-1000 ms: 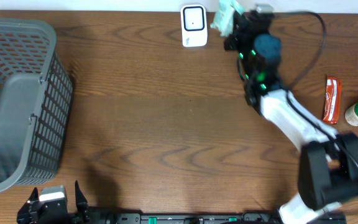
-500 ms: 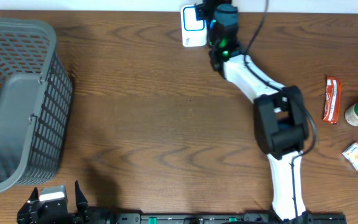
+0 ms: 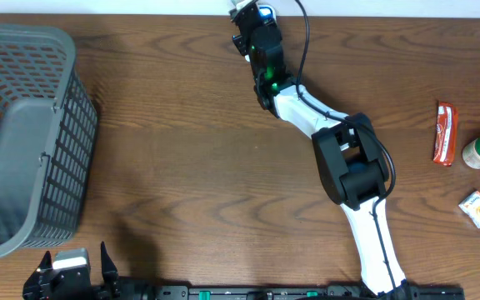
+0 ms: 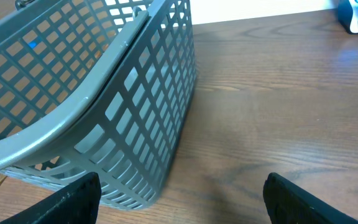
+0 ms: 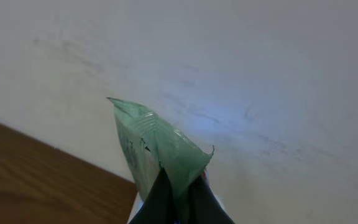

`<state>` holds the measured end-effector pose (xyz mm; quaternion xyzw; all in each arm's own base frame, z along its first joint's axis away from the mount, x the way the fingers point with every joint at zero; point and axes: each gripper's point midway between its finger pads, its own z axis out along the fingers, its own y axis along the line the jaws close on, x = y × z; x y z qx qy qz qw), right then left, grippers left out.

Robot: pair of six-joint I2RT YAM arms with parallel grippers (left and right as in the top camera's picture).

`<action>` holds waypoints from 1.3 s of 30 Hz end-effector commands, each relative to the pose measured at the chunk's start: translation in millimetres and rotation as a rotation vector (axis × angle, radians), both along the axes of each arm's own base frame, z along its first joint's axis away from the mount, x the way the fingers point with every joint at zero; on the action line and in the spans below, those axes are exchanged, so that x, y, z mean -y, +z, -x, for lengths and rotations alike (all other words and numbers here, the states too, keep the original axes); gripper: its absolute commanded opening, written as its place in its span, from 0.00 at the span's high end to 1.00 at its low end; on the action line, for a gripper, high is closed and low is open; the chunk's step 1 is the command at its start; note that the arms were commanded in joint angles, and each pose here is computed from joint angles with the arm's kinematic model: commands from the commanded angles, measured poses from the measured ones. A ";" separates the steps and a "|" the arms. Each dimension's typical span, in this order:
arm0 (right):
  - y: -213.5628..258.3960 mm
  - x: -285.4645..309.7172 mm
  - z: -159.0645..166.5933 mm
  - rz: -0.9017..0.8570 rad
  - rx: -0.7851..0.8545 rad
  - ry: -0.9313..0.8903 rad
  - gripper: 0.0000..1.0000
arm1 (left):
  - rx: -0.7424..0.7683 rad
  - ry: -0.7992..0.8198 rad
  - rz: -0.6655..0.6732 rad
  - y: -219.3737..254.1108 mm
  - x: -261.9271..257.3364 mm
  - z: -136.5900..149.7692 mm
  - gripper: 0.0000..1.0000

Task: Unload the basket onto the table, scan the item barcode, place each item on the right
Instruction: 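Hold the wipes pack in front of the scanner, then carry the wipes pack right and drop it beside the TOP bar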

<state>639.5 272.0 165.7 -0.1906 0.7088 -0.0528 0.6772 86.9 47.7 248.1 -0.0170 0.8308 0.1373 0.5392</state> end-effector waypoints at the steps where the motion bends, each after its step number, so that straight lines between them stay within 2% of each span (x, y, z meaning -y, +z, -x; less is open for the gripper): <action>1: 4.7 0.1 0.9 0.043 -0.002 -0.021 0.99 | 0.006 0.005 -0.002 0.6 -0.9 1.7 0.16; 6: 9.8 -2.2 5.3 0.047 -0.002 -0.054 0.99 | 0.006 0.005 -0.002 0.6 -0.9 1.7 0.16; 10: 56.7 -0.5 13.4 0.076 0.056 -0.066 0.99 | 0.006 0.005 -0.003 0.6 -0.9 1.7 0.16; 13: 118.5 15.0 27.9 0.125 0.102 -0.105 0.99 | 0.006 0.005 -0.002 0.6 -0.9 1.7 0.16; 17: 175.3 62.1 50.9 0.233 0.075 -0.225 0.99 | 0.002 0.005 -0.003 -0.2 -0.9 2.1 0.16; 21: 194.9 128.0 74.2 0.330 -0.049 -0.354 0.99 | -0.002 0.005 -0.003 -1.1 -0.8 2.4 0.16; 26: 168.7 249.1 101.8 0.463 -0.325 -0.535 0.99 | -0.002 0.005 -0.003 -1.1 -0.8 2.4 0.16; 28: 146.1 304.5 113.6 0.453 -0.448 -0.632 0.99 | -0.002 0.005 -0.003 -1.1 -0.8 2.4 0.16; 33: 101.3 414.1 147.6 0.318 -0.644 -0.857 0.99 | -0.002 0.005 -0.003 -1.1 -0.8 2.4 0.16; 39: 80.7 490.9 178.2 0.028 -0.655 -1.043 0.99 | -0.002 0.005 -0.003 -1.1 -0.8 2.4 0.16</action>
